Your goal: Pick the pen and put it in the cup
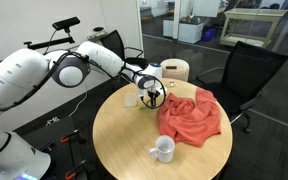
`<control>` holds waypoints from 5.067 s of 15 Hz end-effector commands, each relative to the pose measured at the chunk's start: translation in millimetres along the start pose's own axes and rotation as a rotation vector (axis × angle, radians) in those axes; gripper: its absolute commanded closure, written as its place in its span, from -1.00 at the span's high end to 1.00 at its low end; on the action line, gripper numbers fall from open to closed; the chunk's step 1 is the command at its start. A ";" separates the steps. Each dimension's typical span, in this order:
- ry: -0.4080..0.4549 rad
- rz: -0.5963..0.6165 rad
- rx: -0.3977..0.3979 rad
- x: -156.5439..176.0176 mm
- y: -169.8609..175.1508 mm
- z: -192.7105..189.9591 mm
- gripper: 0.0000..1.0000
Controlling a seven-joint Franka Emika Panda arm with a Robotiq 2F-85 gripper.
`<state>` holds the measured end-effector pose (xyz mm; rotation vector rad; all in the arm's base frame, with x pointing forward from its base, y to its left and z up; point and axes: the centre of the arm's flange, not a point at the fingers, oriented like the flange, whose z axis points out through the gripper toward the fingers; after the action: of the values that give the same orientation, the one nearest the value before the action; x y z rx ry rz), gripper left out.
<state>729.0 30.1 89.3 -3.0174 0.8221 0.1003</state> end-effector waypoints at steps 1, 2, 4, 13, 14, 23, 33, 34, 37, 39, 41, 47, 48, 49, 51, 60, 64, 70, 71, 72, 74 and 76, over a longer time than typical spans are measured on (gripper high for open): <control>0.015 0.030 -0.032 -28.2 9.3 -56.6 -0.94; 0.023 0.034 -0.036 -33.2 9.8 -68.1 -0.94; 0.031 0.028 -0.041 -44.1 14.3 -92.0 -0.94; 0.060 0.085 -0.062 -79.4 93.0 -175.2 -0.94; 0.056 0.088 -0.064 -82.3 103.2 -182.1 -0.94; 0.052 0.104 -0.036 -81.2 127.8 -197.4 -0.75; 0.165 0.249 -0.099 -79.7 119.7 -188.3 -0.94; 0.206 0.294 -0.110 -79.6 119.4 -188.4 -0.94; 0.321 0.406 -0.151 -77.8 117.1 -188.4 -0.94; 0.390 0.488 -0.189 -78.1 118.5 -189.6 -0.94; 0.459 0.568 -0.237 -78.6 121.8 -191.6 -0.94; 0.632 0.810 -0.408 -80.3 138.9 -192.3 -0.94; 0.657 0.846 -0.445 -81.4 141.5 -192.1 -0.94; 0.685 0.887 -0.483 -82.9 143.9 -192.0 -0.94; 0.740 0.958 -0.554 -86.1 147.8 -193.1 -0.94; 0.964 1.254 -0.793 -92.9 171.5 -208.3 -0.94; 0.984 1.194 -0.803 -80.1 193.7 -212.0 -0.94; 0.959 1.063 -0.782 -51.3 213.0 -196.3 -0.94; 0.956 1.049 -0.777 -47.1 214.6 -192.1 -0.94; 0.950 1.039 -0.778 -42.3 215.8 -187.0 -0.94; 0.945 1.028 -0.779 -34.1 217.2 -177.6 -0.94; 0.945 1.018 -0.783 -26.7 216.8 -169.7 -0.94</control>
<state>587.8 -141.3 268.3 -2.5788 2.8962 -1.3358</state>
